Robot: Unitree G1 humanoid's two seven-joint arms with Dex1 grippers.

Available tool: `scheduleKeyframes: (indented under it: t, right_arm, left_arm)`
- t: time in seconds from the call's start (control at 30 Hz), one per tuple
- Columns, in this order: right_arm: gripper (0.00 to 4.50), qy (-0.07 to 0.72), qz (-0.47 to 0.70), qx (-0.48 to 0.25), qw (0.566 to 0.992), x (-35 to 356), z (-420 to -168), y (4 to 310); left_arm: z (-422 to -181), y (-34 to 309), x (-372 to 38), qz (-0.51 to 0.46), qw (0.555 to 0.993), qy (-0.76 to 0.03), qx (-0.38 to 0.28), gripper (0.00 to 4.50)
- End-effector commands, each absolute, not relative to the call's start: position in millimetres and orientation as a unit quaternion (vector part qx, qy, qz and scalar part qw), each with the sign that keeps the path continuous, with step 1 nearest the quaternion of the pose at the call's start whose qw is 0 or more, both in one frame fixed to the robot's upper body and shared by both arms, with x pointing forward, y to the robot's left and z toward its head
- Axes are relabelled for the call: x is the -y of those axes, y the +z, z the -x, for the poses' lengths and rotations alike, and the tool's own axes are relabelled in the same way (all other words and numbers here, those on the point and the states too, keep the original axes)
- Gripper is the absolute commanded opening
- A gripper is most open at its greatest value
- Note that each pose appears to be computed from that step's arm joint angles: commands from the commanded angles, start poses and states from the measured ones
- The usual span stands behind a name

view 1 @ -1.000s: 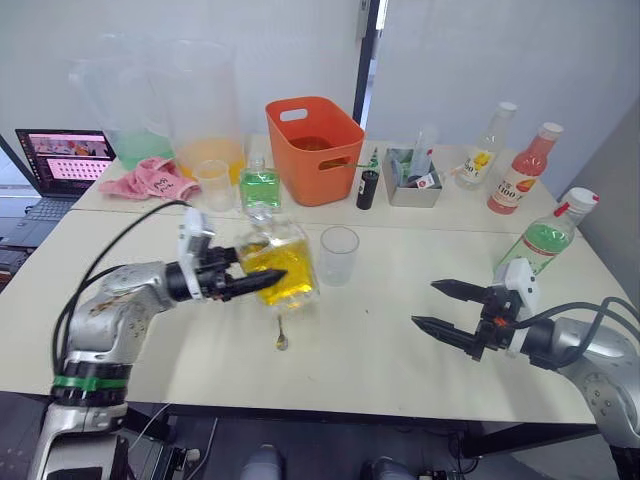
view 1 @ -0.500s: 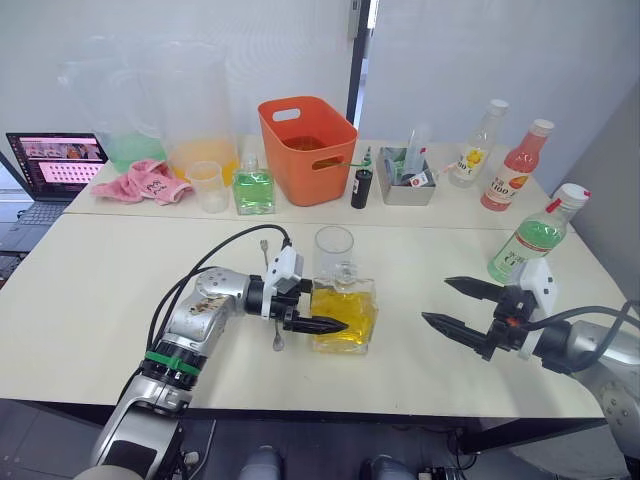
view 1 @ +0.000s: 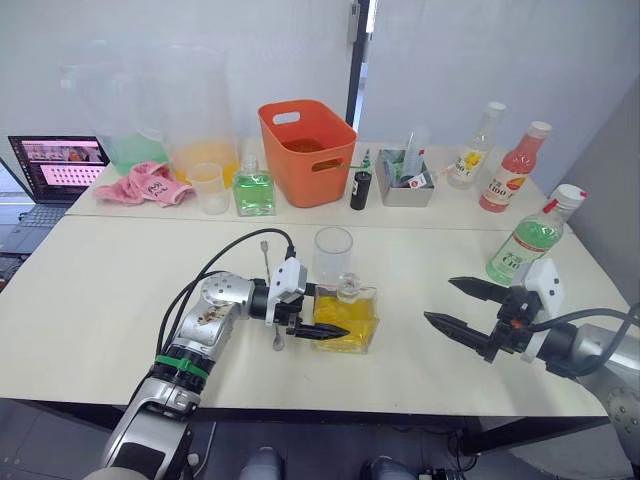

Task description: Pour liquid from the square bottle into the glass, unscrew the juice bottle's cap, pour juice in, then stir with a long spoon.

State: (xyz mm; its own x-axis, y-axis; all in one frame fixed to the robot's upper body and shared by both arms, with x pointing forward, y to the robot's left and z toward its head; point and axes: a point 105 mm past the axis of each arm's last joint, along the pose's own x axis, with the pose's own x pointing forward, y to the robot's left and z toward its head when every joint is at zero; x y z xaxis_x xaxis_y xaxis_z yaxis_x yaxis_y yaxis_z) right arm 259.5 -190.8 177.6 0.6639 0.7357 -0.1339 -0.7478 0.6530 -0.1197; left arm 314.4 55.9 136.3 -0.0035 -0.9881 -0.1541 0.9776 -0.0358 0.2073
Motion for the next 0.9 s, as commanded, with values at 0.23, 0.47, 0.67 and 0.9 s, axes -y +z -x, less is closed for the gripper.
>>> scheduleKeyframes:
  t: [0.23,0.47,0.67,0.9]
  right_arm:
    - [4.5,0.405,0.091,-0.019,0.91,190.3,-260.3,189.9]
    - [4.5,0.408,0.09,-0.018,0.908,188.4,-263.0,189.4]
    - [4.5,0.407,0.088,-0.016,0.909,187.5,-263.8,189.1]
    - [4.5,0.402,0.088,-0.013,0.911,187.5,-263.6,189.6]
  left_arm:
    - [-317.8,135.2,-57.8,-0.138,0.707,-0.694,0.018,3.31]
    - [-317.2,154.2,-61.5,-0.121,0.704,-0.7,0.017,4.48]
    - [-312.7,170.6,-58.5,-0.124,0.695,-0.709,0.006,4.48]
    - [-309.5,166.9,-47.4,-0.128,0.692,-0.71,0.002,4.48]
